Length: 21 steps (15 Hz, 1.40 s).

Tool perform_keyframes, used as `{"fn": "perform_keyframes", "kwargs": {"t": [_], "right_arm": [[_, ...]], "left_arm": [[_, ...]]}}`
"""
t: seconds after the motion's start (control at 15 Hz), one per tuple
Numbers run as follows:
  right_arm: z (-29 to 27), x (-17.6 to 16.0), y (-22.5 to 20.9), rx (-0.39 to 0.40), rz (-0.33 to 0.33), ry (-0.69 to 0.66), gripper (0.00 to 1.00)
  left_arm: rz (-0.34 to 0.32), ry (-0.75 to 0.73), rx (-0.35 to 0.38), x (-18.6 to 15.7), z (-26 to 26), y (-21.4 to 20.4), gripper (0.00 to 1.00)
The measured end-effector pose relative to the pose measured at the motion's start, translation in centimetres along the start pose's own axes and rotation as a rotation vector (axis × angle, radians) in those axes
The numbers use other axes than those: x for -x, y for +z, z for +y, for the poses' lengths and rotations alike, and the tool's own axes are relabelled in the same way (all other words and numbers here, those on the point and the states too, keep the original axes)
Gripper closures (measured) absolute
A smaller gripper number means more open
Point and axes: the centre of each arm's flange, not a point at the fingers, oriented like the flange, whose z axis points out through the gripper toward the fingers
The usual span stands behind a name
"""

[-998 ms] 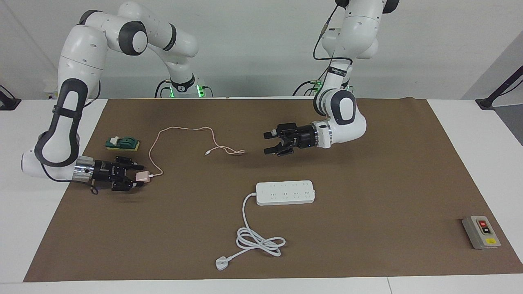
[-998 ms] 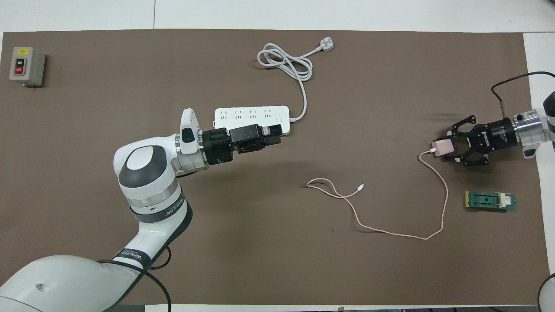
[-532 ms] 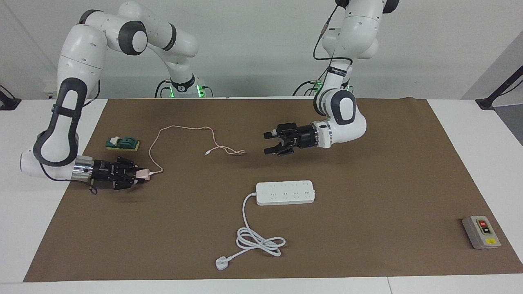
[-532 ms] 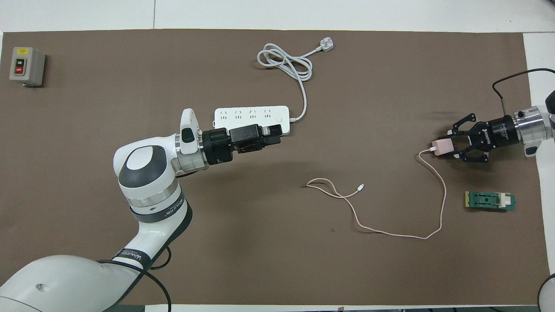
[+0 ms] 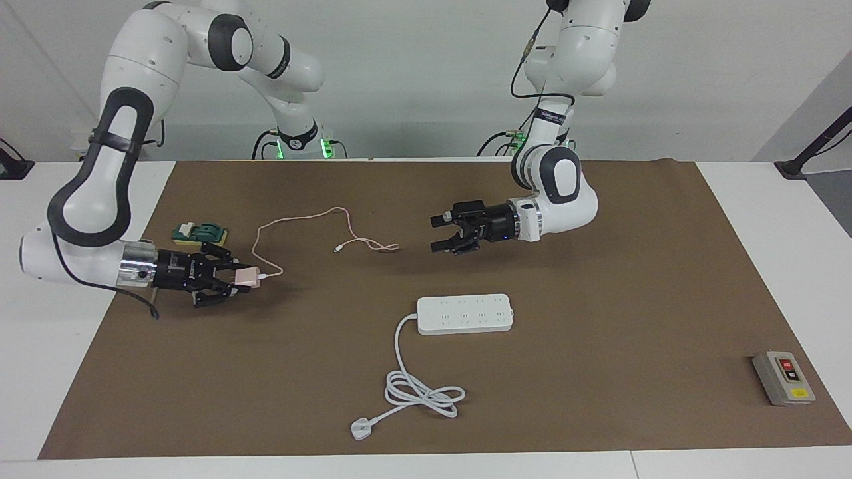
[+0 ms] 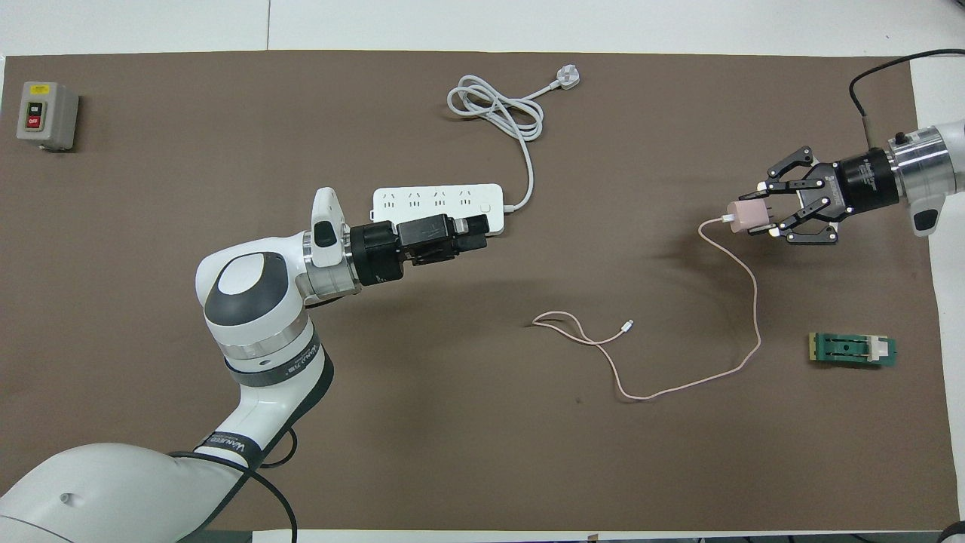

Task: Plug charger into power strip
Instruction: 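Grasp the pink charger with the right gripper and lift it, then carry the pink charger with the right gripper toward the power strip socket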

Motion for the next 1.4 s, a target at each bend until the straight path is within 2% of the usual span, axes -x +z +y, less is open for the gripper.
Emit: {"fn": "perform_keyframes", "kwargs": {"t": [0.27, 0.47, 0.73, 1.06, 1.4], "right_arm": [[-0.8, 9.0, 3.2, 0.01, 0.003, 0.028, 0.52], [-0.7, 13.2, 6.3, -0.019, 0.005, 0.037, 0.52], [-0.7, 17.0, 11.5, -0.071, -0.01, 0.064, 0.52], [-0.9, 20.3, 17.4, -0.13, -0.043, 0.115, 0.52], [0.3, 22.0, 19.6, -0.11, -0.05, 0.134, 0.52]], "left_arm": [[0.001, 0.0, 0.0, 0.0, 0.0, -0.1, 0.0], [0.002, 0.0, 0.0, -0.1, 0.0, -0.1, 0.0], [0.008, -0.001, -0.004, -0.2, -0.1, -0.3, 0.0], [0.023, 0.005, -0.021, -0.3, -0.4, -0.5, 0.0], [0.021, 0.027, -0.02, -0.3, -0.3, -0.4, 0.0]]}}
